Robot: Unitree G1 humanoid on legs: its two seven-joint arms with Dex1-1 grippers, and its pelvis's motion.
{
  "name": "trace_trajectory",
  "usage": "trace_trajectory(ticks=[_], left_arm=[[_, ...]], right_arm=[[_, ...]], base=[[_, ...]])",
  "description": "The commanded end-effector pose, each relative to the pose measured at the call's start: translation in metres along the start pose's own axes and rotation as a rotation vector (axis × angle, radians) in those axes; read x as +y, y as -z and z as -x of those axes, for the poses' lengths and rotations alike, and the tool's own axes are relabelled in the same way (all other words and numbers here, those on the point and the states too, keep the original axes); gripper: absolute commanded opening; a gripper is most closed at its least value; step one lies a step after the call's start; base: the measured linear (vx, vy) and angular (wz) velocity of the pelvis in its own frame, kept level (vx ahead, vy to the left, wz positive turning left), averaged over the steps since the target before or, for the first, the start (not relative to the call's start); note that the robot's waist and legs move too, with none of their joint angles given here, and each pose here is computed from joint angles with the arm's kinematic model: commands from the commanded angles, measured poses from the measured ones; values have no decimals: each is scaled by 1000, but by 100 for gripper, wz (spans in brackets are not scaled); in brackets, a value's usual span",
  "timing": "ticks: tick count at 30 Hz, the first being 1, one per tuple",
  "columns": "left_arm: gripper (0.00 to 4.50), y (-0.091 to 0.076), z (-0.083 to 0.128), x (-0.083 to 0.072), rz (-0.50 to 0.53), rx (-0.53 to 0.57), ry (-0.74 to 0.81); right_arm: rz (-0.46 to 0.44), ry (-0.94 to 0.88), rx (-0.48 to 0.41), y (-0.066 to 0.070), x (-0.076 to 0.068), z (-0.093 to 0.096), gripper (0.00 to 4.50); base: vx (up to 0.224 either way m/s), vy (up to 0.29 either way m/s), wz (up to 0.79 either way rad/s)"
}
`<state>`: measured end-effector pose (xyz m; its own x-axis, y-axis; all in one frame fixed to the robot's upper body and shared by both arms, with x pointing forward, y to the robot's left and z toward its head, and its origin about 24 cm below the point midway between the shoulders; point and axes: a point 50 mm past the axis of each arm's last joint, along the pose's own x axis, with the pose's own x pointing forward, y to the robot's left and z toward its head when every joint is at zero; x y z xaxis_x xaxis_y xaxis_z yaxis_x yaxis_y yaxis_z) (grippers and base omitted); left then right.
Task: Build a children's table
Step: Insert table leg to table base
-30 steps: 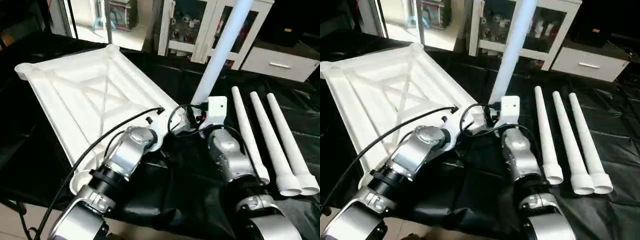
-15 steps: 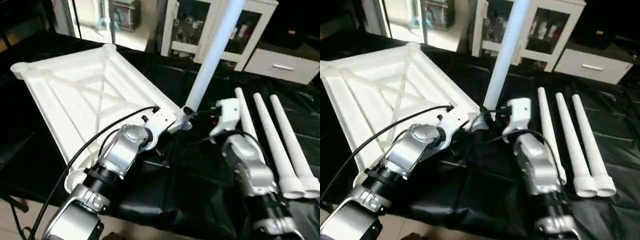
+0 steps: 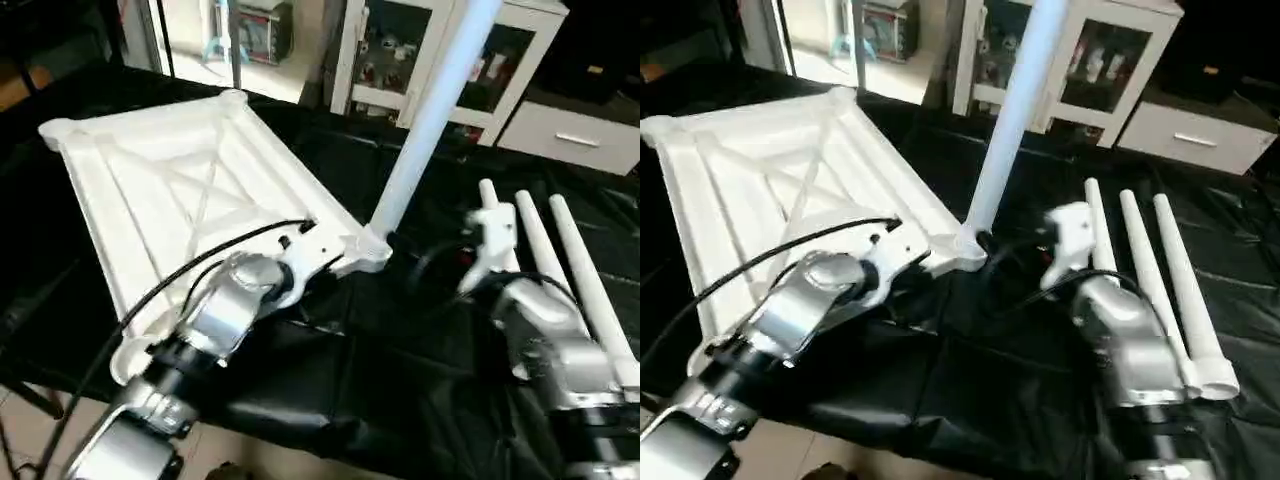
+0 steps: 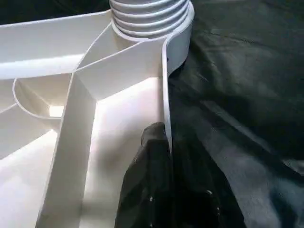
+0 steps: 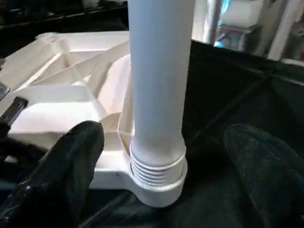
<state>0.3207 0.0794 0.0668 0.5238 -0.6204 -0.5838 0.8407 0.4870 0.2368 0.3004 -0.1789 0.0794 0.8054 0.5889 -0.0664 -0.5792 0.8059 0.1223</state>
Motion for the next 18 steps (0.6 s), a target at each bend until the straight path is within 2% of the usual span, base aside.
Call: trace_trajectory(ticks=[1, 7, 9, 18], left_arm=[[0, -15, 1, -7, -61, -80, 41], [0, -11, 8, -16, -90, -105, 135], [0, -7, 14, -21, -106, -113, 200], [0, -3, 24, -30, -122, -147, 322]], right_arm=[[7, -26, -11, -7, -3, 6, 443], [17, -148, 32, -11, 0, 15, 443], [25, -214, 73, -10, 0, 21, 443], [47, -319, 156, -11, -1, 33, 443]], base=[[0, 0, 0], [0, 0, 0], [0, 0, 0], [0, 0, 0]])
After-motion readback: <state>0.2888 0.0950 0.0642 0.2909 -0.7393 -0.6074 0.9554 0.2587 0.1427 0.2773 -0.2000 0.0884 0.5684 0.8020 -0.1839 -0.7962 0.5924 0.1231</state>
